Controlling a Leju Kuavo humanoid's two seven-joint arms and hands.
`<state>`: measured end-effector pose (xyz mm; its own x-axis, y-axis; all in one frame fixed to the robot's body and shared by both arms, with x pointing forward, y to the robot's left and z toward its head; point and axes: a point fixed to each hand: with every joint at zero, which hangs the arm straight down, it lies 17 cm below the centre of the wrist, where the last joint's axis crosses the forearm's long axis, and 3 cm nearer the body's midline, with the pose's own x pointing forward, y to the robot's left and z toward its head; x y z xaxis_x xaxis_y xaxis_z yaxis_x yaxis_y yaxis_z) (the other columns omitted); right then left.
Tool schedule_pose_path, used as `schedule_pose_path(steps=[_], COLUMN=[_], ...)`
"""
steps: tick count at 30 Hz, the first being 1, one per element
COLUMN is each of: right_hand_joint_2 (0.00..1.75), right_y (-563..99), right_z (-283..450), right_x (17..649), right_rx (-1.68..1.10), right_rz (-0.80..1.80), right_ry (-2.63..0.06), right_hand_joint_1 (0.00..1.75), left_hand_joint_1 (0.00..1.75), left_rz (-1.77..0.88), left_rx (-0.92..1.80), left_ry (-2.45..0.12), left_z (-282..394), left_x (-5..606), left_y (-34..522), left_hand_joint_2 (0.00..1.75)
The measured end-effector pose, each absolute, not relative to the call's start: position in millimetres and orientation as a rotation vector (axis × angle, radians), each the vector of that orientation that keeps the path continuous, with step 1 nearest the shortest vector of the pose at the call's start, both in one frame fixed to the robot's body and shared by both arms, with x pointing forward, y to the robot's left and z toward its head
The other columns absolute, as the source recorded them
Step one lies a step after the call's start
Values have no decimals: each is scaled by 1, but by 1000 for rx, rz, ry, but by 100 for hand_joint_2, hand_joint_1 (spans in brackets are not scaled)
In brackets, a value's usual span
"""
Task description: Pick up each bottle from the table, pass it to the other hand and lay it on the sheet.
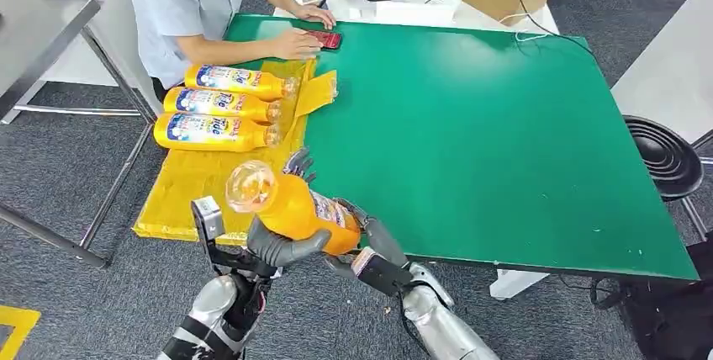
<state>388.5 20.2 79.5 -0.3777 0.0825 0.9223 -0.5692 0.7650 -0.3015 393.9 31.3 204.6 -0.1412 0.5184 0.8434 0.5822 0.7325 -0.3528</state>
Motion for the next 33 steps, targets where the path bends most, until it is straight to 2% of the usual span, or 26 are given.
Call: schedule_pose_path(steps=[4, 5, 6, 7, 8, 10, 11, 21, 26, 33], right_hand_joint_2=[175, 175, 175, 175, 175, 175, 0, 0, 0, 0], right_y=[20, 19, 19, 19, 19, 22, 23, 21, 20, 8], right_z=[78, 77, 77, 76, 76, 75, 74, 68, 81, 103], right_x=[387, 387, 387, 386, 386, 383, 380, 377, 377, 381], right_rx=[375, 377, 378, 382, 386, 402, 410, 358, 315, 252], right_rz=[734, 734, 736, 740, 742, 755, 763, 771, 745, 641], right_ry=[-1838, -1837, -1835, -1832, -1830, -1823, -1820, -1833, -1887, -1964], right_hand_joint_1=[175, 161, 119, 42, 0, 0, 0, 0, 0, 0], left_hand_joint_1=[175, 175, 175, 175, 175, 175, 175, 175, 175, 175], left_rz=[-118, -121, -120, -117, -107, -90, -83, -7, -76, -455], left_rx=[-856, -854, -857, -869, -885, -907, -915, -816, -462, 98], left_ry=[-1789, -1787, -1781, -1768, -1752, -1716, -1701, -1595, -1674, -1833], left_z=[200, 199, 198, 197, 196, 192, 191, 168, 151, 163], left_x=[391, 392, 393, 393, 394, 398, 400, 438, 476, 508], left_y=[27, 27, 27, 26, 26, 27, 27, 46, 88, 142], left_hand_joint_2=[175, 175, 175, 175, 175, 175, 175, 175, 175, 175])
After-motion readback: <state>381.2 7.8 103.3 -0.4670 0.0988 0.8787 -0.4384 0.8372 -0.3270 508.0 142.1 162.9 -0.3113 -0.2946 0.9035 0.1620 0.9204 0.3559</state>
